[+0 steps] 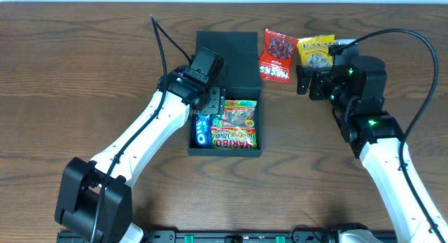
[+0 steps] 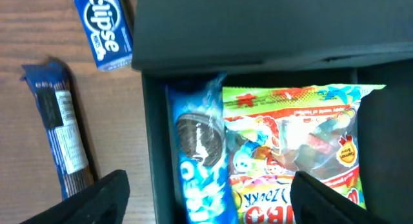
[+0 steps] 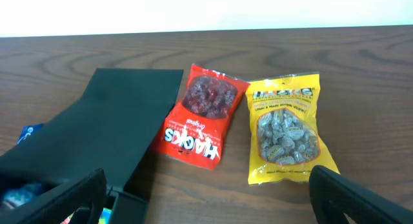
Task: Pack container
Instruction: 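Lower the Oreo pack into the box's left side and release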
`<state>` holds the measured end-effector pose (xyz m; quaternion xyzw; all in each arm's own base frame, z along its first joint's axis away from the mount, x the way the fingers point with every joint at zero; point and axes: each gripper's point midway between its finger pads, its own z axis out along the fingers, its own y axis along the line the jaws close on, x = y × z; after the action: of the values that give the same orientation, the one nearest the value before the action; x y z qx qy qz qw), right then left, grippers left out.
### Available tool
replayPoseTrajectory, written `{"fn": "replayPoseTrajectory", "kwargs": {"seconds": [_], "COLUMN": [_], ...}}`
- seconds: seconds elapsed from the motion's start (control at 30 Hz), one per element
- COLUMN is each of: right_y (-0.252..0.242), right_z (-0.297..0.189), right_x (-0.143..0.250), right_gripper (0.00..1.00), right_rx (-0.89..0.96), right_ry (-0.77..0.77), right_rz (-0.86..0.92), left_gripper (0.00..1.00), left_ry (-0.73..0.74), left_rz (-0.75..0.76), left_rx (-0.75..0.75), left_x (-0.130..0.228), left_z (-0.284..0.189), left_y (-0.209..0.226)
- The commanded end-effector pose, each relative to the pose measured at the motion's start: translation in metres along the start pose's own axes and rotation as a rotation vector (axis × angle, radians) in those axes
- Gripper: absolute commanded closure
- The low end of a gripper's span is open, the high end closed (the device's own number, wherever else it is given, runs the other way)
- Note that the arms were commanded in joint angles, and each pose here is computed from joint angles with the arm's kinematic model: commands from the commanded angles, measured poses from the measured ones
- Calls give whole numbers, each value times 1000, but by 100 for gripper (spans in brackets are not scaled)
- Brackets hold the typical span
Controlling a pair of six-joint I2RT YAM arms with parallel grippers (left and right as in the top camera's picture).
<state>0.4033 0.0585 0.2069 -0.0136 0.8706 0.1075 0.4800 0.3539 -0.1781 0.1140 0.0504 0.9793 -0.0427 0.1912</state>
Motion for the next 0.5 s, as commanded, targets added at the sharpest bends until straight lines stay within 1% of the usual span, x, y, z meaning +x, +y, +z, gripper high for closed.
{"fn": "replayPoseTrajectory", "kwargs": {"seconds": [0.0,0.13,0.2,0.23,0.3,0.37,0.47], "right_y": [-8,-9,-9,-9,-7,-6,-1], "right_z": [-2,-2,-2,-1,3,11,28], "right_x": [-7,-6,-5,-6,-4,1,4], "right_gripper": [1,1,1,1,1,4,6], "right_rx": [18,20,20,20,13,9,-22], "right_ry": [-16,-10,-10,-10,-5,8,12], "right_rz": [25,26,38,51,51,65,68], "left_gripper": [19,19,19,16,14,12,11], "left_ry": [-38,-72,-115,-142,-162,-171,-175], "left_rz": [-6,19,23,11,-8,-40,-92], "left_rx": [-7,-16,-76,-104,-110,-108,-107], "left_x": [-10,-18,-27,-34,-42,-48,-54], "left_z": [-5,-7,-9,-11,-12,-12,-11], "left_y": [0,2,13,21,31,42,61]}}
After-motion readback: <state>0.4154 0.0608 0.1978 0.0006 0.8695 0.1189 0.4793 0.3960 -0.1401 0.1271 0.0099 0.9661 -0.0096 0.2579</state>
